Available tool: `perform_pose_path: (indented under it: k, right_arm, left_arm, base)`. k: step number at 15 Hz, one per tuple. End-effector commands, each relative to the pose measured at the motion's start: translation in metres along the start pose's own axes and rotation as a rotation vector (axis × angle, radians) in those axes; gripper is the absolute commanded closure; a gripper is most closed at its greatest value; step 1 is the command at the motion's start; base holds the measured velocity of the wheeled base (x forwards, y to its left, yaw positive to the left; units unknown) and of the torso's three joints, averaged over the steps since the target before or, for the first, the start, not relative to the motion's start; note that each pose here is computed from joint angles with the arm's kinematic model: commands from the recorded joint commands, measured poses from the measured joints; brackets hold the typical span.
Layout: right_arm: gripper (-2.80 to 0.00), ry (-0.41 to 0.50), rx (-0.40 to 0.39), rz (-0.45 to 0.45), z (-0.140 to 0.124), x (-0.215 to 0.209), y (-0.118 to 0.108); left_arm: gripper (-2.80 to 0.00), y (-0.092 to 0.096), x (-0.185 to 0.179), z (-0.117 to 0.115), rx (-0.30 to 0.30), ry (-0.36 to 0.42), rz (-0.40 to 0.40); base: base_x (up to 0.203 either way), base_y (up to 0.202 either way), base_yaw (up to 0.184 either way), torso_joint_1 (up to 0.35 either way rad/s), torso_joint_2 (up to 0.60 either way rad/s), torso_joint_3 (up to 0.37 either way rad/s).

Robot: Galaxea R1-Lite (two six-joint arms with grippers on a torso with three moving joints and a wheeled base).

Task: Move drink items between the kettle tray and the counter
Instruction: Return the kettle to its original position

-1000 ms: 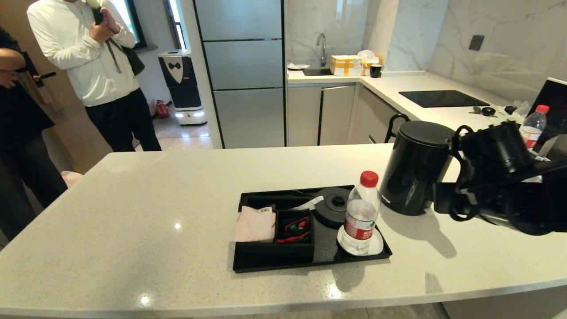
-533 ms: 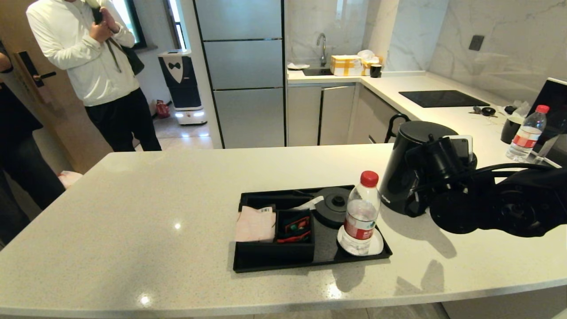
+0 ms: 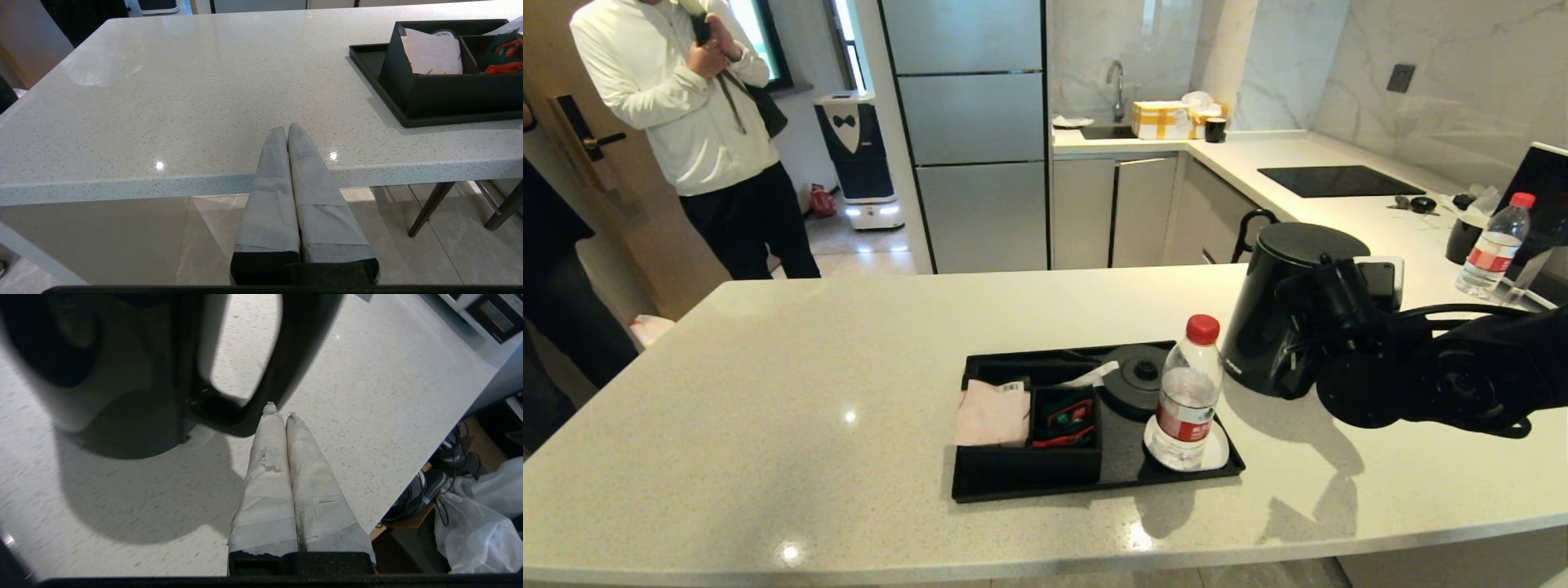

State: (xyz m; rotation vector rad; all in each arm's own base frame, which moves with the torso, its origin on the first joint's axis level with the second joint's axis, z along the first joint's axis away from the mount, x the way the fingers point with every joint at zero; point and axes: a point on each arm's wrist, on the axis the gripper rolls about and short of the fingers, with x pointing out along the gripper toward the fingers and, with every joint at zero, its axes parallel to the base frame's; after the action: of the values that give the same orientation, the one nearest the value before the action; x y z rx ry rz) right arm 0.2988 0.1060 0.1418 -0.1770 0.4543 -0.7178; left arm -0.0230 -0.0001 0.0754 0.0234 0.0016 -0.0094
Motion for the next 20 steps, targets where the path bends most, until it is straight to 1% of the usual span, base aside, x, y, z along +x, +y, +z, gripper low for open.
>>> perform_pose_path:
  k: [1,2,10,16,20]
  right_arm:
    - [0.00,-0.002,0.001,-0.001,-0.001,0.000,0.003]
    - [-2.80,-0.007,0.014,0.001,0.000,0.001,0.003]
    - [-2.80,-0.014,0.022,0.007,0.002,-0.001,0.003]
    - [-2.80,0.004,0.042,-0.049,0.004,0.017,-0.003]
    - [-2.80,0.010,0.047,-0.068,0.002,0.029,0.000]
  left_arm:
    - [0.00,0.000,0.000,0.000,0.000,0.001,0.000]
    - [0.00,0.000,0.000,0.000,0.001,0.001,0.000]
    - [0.00,0.000,0.000,0.000,0.000,0.001,0.000]
    - [0.00,0.000,0.000,0.000,0.000,0.001,0.000]
    - [0.00,0.000,0.000,0.000,0.000,0.003,0.000]
  base:
    - [0.000,0.000,0.000,0.000,0.00,0.000]
    - [0.000,0.000,0.000,0.000,0.00,0.000]
    - [0.000,0.000,0.000,0.000,0.00,0.000]
    - [0.000,0.000,0.000,0.000,0.00,0.000]
    - [0.000,0.000,0.000,0.000,0.00,0.000]
